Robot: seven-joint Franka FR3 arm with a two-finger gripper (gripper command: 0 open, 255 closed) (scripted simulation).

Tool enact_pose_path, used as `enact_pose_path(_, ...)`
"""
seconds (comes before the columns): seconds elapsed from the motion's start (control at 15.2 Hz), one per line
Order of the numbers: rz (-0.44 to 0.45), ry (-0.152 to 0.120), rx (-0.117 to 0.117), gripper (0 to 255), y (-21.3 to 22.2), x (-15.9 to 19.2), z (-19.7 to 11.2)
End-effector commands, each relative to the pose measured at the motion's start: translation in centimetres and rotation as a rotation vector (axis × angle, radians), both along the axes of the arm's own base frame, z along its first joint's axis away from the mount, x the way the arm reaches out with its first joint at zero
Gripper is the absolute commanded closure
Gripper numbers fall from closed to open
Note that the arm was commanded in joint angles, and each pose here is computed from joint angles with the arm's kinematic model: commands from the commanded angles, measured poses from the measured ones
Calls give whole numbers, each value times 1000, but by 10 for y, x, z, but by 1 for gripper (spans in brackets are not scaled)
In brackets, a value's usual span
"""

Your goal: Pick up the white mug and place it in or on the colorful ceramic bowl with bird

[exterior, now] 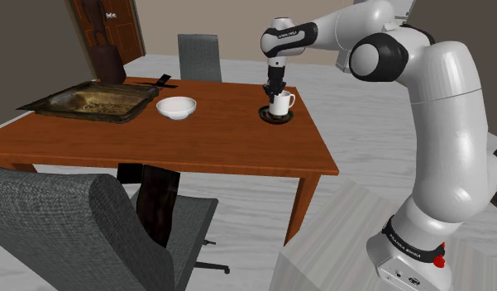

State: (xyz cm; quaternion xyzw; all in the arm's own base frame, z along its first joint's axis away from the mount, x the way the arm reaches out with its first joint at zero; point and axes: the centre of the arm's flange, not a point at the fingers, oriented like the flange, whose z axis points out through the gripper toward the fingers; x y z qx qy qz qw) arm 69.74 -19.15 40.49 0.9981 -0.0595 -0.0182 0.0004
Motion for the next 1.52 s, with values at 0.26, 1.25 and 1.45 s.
enact_pose_path(0.26, 0, -2, 0, 255, 0, -1, -2)
enact_pose_path(1.25, 0, -2, 0, 0, 0, 1, 48)
enact_pose_path(1.45, 0, -2, 0, 0, 0, 1, 48)
